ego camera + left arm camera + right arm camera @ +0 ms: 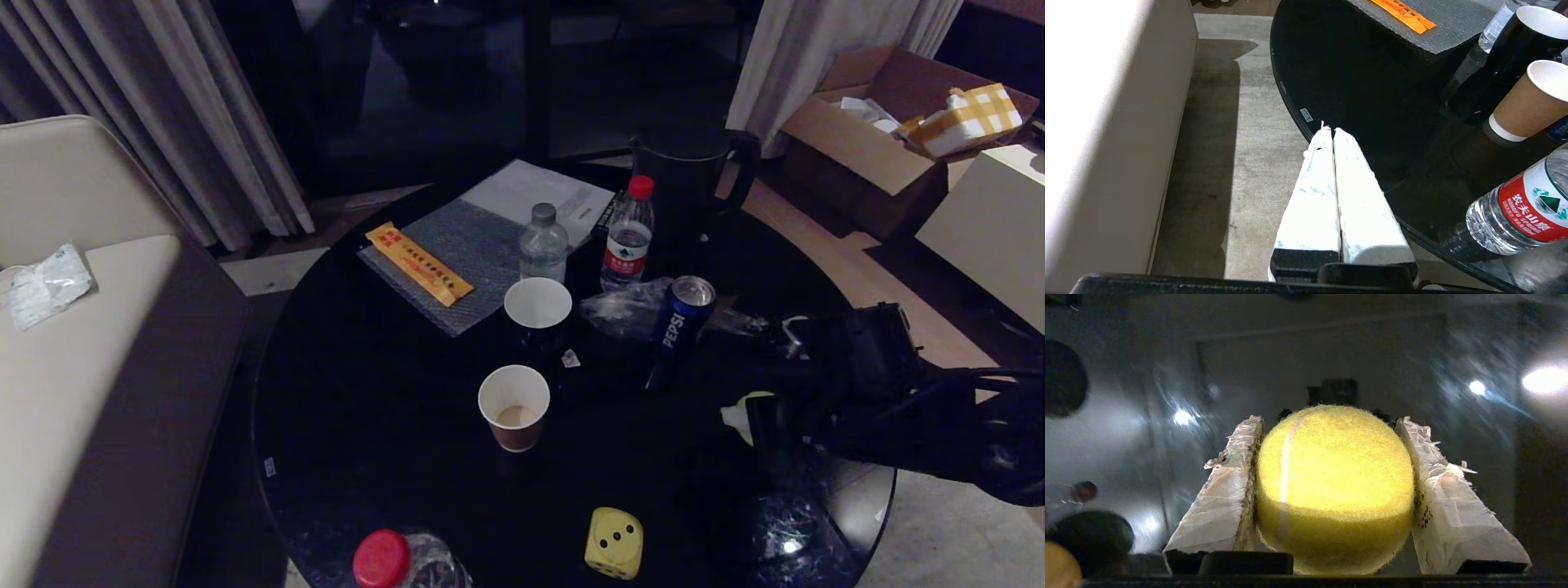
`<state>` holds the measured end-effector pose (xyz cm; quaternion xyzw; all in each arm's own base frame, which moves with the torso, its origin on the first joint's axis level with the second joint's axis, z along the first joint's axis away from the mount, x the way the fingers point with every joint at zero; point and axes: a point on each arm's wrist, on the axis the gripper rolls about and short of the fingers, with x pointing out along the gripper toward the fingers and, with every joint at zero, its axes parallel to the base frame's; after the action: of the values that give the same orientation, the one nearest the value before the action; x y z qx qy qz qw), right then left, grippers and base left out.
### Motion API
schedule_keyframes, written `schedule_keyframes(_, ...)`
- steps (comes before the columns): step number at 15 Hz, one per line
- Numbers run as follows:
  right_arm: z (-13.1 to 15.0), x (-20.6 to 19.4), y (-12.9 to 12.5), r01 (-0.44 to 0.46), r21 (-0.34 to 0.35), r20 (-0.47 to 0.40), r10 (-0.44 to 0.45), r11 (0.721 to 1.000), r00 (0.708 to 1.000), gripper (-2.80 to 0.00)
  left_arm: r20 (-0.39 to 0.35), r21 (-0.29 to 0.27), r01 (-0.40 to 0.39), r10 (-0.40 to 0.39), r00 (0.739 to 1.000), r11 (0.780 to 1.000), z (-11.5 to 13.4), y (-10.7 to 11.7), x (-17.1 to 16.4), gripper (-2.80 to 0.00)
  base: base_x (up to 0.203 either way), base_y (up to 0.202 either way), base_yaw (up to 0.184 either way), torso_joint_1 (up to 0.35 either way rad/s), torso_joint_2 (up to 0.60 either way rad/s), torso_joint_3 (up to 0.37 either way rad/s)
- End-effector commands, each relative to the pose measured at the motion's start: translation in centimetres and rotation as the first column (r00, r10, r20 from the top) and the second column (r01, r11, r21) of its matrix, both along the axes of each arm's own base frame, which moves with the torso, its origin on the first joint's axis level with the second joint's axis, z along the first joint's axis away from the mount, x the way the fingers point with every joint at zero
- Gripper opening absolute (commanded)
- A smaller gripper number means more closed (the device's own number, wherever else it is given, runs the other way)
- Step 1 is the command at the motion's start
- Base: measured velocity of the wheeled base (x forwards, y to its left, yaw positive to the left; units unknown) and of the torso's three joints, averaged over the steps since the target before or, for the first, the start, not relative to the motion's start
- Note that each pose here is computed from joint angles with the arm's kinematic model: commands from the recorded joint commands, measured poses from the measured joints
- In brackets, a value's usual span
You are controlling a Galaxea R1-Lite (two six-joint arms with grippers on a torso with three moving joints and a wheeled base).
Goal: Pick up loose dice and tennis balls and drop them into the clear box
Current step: Pick up the ball on the table, then put the ball in the box
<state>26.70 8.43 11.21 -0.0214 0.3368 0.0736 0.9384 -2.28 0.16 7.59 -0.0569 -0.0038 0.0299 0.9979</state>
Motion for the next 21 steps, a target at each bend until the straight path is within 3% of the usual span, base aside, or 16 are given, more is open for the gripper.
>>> schedule_keyframes(1,2.0,-2.4,-0.8,0.004,0.011,0.043,-0.005,1.000,0.999,-2.80,-0.003,-0.001,-0.001,0.001,1.000,1.000,0.0,0.0,0.0,-2.80,0.000,0.000,0.000,0.000,0.00,0.000)
schedule_keyframes(7,4.5,-11.6,-4.3,0.045,0.011,0.100,-0.045,0.999,0.994,-2.80,-0.003,-0.001,-0.001,0.001,1.000,1.000,0.0,0.0,0.0,-2.80,0.000,0.000,0.000,0.000,0.00,0.000)
schedule_keyframes(11,2.9,-19.1,-7.6,0.138,-0.034,0.157,-0.131,0.990,0.979,-2.80,-0.003,-0.001,0.000,0.000,1.000,1.000,0.0,0.0,0.0,-2.80,0.000,0.000,0.000,0.000,0.00,0.000)
schedule_keyframes(14,0.8,-23.6,-8.5,0.183,-0.054,0.192,-0.170,0.982,0.967,-2.80,-0.003,-0.001,-0.001,0.001,1.000,1.000,0.0,0.0,0.0,-2.80,0.000,0.000,0.000,0.000,0.00,0.000)
schedule_keyframes(18,-1.4,-27.7,-8.6,0.197,0.007,0.270,-0.192,0.980,0.944,-2.80,-0.003,-0.001,-0.001,0.001,1.000,1.000,0.0,0.0,0.0,-2.80,0.000,0.000,0.000,0.000,0.00,0.000)
schedule_keyframes(21,-2.8,-29.5,-8.6,0.190,0.074,0.400,-0.204,0.979,0.894,-2.80,-0.003,-0.001,-0.001,0.001,1.000,1.000,0.0,0.0,0.0,-2.80,0.000,0.000,0.000,0.000,0.00,0.000)
